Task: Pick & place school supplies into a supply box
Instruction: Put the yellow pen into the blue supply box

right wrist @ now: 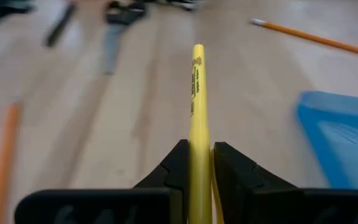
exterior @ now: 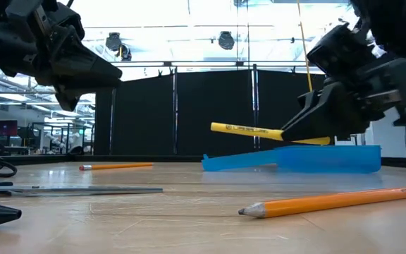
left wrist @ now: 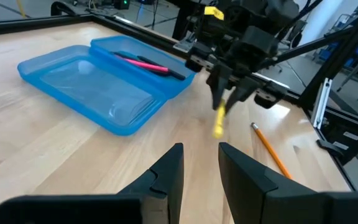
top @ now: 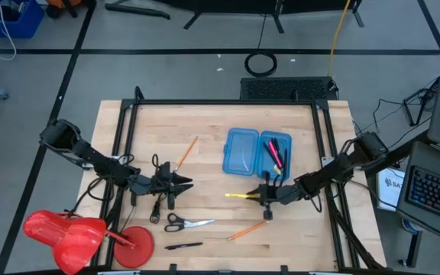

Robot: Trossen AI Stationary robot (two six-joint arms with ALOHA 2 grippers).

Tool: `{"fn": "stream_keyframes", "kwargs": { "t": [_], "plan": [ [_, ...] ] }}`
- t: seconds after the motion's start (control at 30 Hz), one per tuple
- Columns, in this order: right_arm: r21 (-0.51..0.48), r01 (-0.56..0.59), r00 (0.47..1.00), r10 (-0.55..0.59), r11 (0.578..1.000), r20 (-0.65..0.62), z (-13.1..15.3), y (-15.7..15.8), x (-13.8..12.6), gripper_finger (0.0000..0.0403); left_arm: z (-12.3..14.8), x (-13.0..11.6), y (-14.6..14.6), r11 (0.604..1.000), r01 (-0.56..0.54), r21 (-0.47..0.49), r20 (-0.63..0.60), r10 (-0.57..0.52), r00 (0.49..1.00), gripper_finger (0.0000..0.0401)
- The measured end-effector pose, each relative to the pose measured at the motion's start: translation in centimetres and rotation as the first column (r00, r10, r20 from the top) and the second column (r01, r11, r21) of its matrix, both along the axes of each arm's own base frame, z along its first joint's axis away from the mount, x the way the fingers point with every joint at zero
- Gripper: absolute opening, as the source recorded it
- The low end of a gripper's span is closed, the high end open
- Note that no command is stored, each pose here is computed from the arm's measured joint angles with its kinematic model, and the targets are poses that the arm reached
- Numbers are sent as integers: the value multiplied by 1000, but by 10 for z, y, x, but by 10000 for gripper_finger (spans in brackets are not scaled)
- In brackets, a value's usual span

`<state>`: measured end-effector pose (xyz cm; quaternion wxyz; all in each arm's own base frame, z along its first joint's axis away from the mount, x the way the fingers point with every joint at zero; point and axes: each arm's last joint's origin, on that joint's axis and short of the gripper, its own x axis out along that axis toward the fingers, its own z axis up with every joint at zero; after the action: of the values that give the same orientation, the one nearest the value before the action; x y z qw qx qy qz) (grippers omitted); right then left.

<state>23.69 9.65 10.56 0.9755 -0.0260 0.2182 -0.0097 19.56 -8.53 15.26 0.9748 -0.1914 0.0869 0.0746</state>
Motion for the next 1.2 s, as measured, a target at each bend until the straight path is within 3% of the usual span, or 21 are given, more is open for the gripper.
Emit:
{"fn": "stream_keyframes", "kwargs": {
  "t": [0.27, 0.47, 0.67, 0.83, 1.2],
  "plan": [
    [-11, 184, 982, -183, 983, 43, 5, -6, -1, 40, 0, 0, 0, 1000, 0, 3, 0, 0, 1000, 104],
    [-25, 347, 936, -345, 937, 70, 4, -11, -3, 40, 0, 0, 1, 1000, -28, 9, 6, 28, 1000, 104],
    [-45, 496, 865, -489, 867, 113, 3, -16, -6, 40, 1, 0, 2, 998, -65, 20, 11, 65, 998, 104],
    [-29, 619, 779, -608, 785, 156, 2, -21, -9, 39, 1, 0, 3, 994, -101, 27, 16, 101, 995, 104],
    [38, 782, 607, -774, 622, 179, -11, -31, -24, 39, 2, -1, 6, 982, -186, 25, 31, 185, 982, 104]
  ]
}}
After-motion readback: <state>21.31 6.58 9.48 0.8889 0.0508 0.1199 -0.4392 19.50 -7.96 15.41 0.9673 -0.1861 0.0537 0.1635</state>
